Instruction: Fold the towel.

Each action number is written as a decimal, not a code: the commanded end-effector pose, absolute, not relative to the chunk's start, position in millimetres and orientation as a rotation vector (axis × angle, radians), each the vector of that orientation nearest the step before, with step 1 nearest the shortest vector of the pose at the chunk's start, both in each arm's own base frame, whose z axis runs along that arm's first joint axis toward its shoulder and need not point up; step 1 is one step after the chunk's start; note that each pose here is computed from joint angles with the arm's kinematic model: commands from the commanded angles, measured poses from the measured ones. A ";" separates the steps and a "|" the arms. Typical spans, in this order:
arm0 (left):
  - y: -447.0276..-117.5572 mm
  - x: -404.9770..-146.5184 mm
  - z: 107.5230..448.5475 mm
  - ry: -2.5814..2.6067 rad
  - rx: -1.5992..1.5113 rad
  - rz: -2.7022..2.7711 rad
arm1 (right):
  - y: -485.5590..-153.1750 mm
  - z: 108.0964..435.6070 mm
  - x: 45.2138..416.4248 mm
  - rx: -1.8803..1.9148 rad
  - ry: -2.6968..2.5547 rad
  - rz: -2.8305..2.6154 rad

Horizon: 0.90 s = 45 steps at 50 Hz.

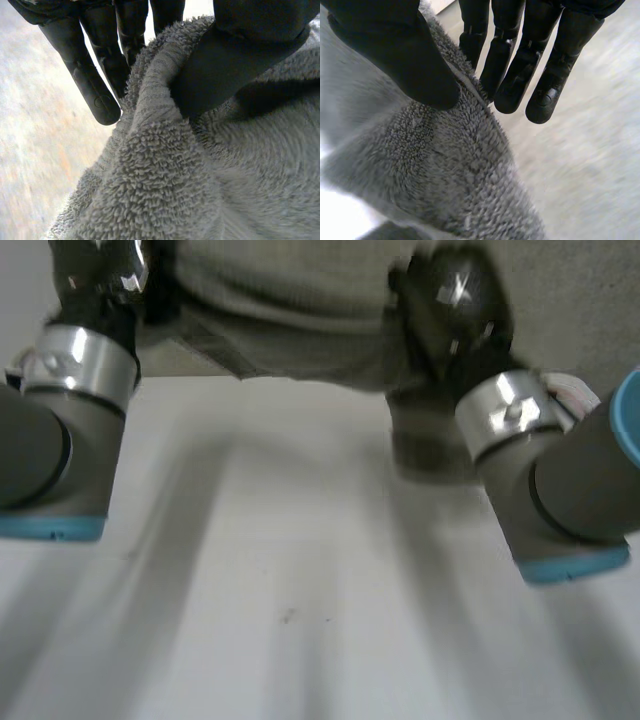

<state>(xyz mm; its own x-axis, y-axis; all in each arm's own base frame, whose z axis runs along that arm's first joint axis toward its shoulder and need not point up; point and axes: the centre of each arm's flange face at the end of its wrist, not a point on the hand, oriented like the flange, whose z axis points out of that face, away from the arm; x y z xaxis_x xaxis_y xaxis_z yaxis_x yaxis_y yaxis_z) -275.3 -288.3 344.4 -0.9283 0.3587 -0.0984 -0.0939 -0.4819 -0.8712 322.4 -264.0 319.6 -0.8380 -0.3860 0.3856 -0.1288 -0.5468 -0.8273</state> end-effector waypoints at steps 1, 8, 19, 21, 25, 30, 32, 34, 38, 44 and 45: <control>-259.7 -261.2 233.2 -1.944 -0.604 2.035 | -192.7 216.3 300.5 -1.402 1.955 -1.655; -236.3 -254.6 177.8 -2.247 -0.688 1.685 | -149.8 173.0 291.3 -1.530 2.063 -1.109; -229.5 -249.5 184.9 -2.276 -0.678 1.678 | -206.8 212.0 276.2 -1.100 2.066 -1.479; -227.3 -247.4 188.6 -2.277 -0.671 1.687 | -214.9 215.7 271.1 -1.044 2.070 -1.515; -221.0 -243.1 193.2 -2.290 -0.663 1.691 | -231.7 224.1 261.3 -0.978 2.081 -1.571; -203.3 -235.7 209.5 -2.279 -0.658 1.711 | -243.0 231.4 256.7 -1.001 2.071 -1.630; -200.1 -234.3 214.4 -2.271 -0.652 1.720 | -246.2 228.9 255.9 -1.044 2.072 -1.644; -197.1 -232.6 218.4 -2.268 -0.648 1.726 | -248.4 225.2 254.7 -1.102 2.074 -1.657; -189.6 -227.8 229.9 -2.268 -0.630 1.731 | -253.8 197.6 253.8 -1.320 2.099 -1.626; -185.3 -223.8 244.4 -2.238 -0.613 1.777 | -255.4 165.0 250.6 -1.423 2.144 -1.520; -184.0 -223.2 250.4 -2.216 -0.606 1.801 | -255.4 164.9 250.6 -1.423 2.144 -1.520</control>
